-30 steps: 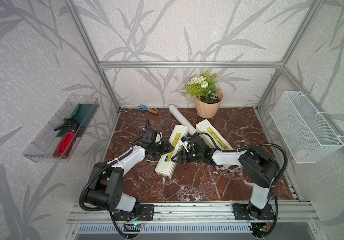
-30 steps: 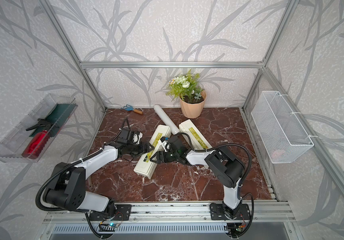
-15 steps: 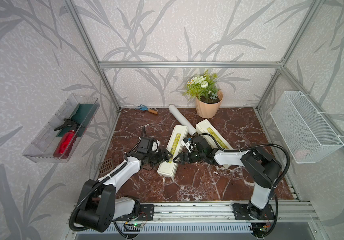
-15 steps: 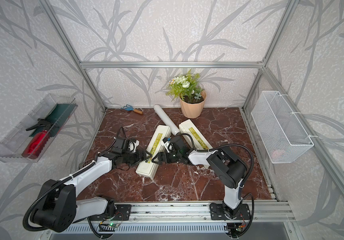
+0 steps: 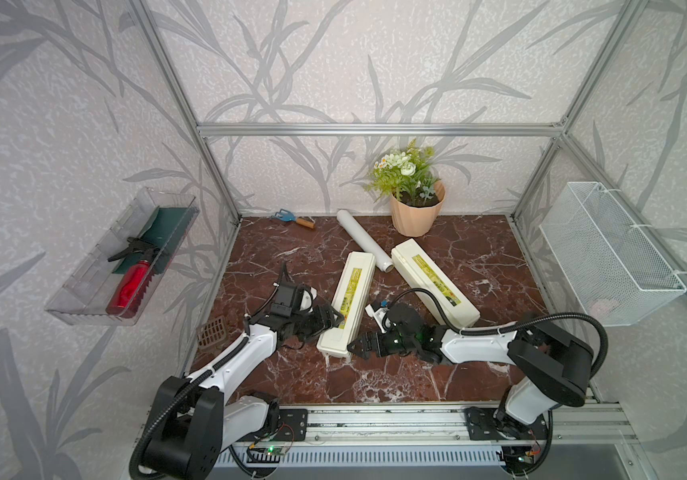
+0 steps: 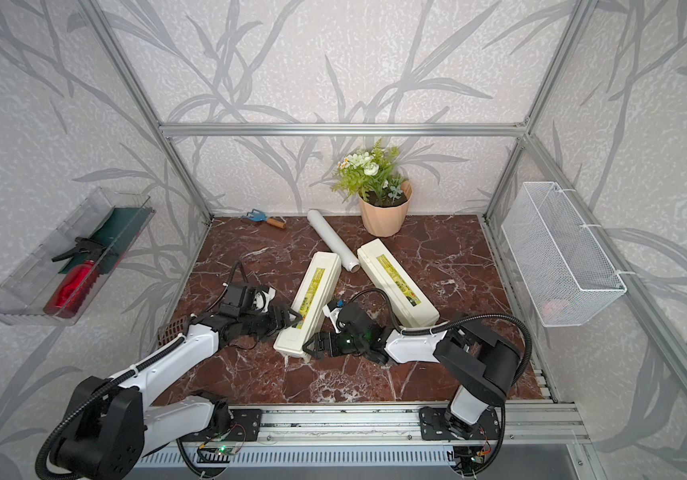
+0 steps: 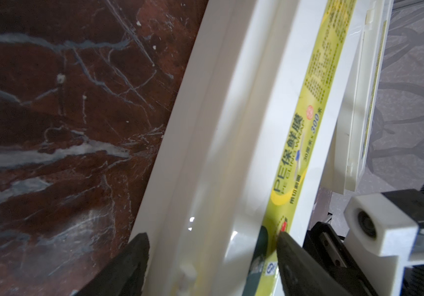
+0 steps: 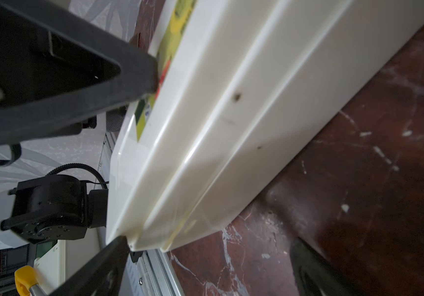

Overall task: Put plastic wrap rolls into dispensers
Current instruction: Close the lid on the plastic wrap cutting box.

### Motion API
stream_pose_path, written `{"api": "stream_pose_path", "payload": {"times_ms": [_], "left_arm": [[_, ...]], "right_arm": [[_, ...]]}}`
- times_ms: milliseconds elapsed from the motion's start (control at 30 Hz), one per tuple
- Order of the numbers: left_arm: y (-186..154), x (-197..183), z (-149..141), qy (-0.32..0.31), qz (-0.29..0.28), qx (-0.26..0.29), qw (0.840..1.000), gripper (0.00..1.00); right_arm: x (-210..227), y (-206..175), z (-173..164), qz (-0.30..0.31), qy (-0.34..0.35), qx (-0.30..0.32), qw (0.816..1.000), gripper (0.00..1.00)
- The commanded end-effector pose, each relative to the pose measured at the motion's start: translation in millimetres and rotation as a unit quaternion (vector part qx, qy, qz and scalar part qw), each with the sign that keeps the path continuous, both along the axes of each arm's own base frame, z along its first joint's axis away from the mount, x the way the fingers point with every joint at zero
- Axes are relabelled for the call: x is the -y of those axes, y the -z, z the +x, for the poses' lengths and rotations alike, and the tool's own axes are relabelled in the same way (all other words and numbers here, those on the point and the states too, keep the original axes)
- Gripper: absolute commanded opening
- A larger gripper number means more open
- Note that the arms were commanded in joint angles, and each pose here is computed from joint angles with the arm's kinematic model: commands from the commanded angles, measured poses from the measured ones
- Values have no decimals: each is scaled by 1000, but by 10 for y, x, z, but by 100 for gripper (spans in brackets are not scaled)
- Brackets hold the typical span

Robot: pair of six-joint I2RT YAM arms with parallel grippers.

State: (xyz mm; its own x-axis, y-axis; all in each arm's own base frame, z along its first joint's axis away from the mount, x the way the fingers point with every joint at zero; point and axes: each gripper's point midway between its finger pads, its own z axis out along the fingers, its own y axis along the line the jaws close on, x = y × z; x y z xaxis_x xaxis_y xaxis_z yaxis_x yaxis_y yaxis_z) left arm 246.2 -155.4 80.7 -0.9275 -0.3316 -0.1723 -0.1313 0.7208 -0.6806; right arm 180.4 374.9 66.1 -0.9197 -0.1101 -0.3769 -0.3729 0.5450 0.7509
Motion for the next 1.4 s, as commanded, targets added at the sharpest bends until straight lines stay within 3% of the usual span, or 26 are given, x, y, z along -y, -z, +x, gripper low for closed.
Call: {"api": "stream_pose_path", "payload": {"times_ms": [0,200,700,1000,1200,1367], "left_arm": [[167,-25,-137,-3,5,-39,999,77],[176,8,-178,7,-3,-47,999,74],[166,79,-224,11,-31,-58,998,70],[166,85,-223,14,-32,-58,998,70],[179,75,-236,12,-30,-58,998,70],[206,79,-270,16,-32,-64,997,70]], "right_arm": [[-107,-89,93,47,39,13,998,97],[-364,-294,185,112,48,38,992,96],[-239,-601,178,110,71,77,988,97],[-270,-412,124,64,49,38,996,97],[-200,-318,114,63,67,20,996,94],[-373,-399,97,97,59,5,994,92]]}}
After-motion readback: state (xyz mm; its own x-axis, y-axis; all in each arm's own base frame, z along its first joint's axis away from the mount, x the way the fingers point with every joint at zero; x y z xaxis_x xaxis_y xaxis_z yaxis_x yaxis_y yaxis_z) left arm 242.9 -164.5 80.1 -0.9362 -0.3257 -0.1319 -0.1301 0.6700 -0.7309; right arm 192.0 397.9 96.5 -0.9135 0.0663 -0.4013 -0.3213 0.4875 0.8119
